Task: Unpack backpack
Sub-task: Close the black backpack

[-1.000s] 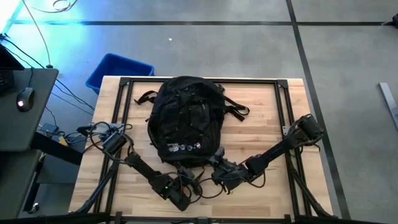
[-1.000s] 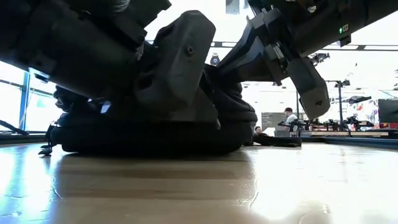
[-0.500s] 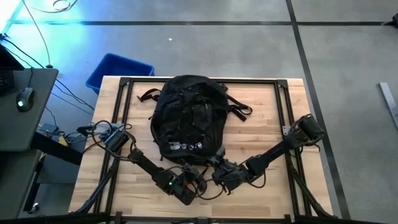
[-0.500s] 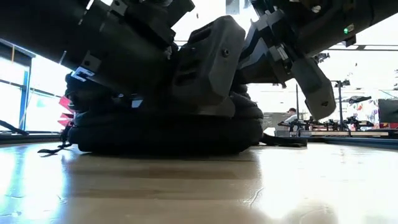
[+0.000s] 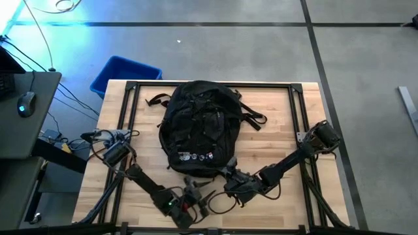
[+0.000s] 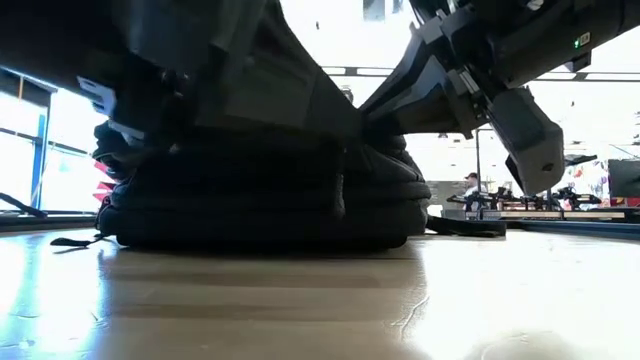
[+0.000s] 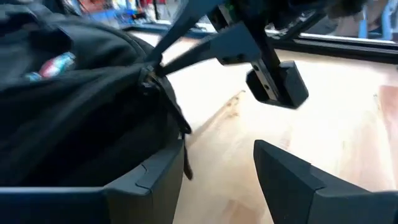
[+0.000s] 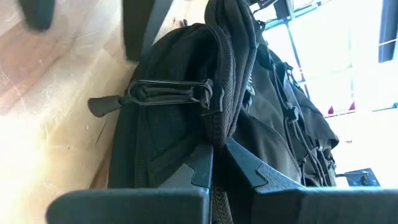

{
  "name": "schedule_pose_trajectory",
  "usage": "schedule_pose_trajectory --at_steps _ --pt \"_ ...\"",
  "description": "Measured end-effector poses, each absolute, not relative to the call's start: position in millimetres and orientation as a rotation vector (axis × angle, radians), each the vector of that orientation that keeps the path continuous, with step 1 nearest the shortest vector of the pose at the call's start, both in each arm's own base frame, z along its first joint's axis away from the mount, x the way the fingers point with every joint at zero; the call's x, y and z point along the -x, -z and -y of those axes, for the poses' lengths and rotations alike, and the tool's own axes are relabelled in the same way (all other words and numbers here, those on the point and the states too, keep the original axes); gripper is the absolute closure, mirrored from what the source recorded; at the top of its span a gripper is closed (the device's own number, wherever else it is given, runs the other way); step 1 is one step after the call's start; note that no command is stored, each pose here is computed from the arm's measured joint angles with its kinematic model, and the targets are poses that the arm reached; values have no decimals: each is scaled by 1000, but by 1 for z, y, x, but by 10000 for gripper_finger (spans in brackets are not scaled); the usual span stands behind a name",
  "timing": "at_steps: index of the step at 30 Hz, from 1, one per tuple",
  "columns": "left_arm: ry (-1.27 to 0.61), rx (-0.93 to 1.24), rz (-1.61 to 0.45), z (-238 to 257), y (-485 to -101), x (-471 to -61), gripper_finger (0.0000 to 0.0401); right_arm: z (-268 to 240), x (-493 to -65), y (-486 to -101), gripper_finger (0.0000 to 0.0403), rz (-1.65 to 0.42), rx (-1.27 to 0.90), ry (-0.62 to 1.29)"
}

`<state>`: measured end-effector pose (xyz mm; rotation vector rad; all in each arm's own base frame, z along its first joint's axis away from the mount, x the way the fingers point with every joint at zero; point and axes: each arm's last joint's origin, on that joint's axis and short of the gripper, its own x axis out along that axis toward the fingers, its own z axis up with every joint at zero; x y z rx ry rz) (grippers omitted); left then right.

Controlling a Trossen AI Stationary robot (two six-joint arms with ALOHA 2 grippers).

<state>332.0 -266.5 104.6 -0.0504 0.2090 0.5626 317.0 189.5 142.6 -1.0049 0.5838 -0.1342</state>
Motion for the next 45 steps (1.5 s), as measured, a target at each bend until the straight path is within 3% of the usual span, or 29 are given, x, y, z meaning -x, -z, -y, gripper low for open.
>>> schedule_pose_trajectory --at_steps 15,18,21,23,34,45 --pt "-631 17 -268 228 -101 -359 238 -188 -317 -143 400 -585 1002 158" --pt "-626 -16 -271 232 -101 -356 284 -188 -317 -142 400 -591 1004 155" --pt "-634 -16 -249 240 -101 -348 368 -188 -315 -140 400 -608 994 144" --pt "-665 -42 -213 247 -101 -341 389 -188 -314 -139 400 -616 983 145" --pt "-774 -1 -253 233 -102 -288 400 -196 -306 -137 400 -623 1000 132" --pt "-1004 78 -571 218 -107 -228 400 -195 -294 -129 400 -718 1074 152"
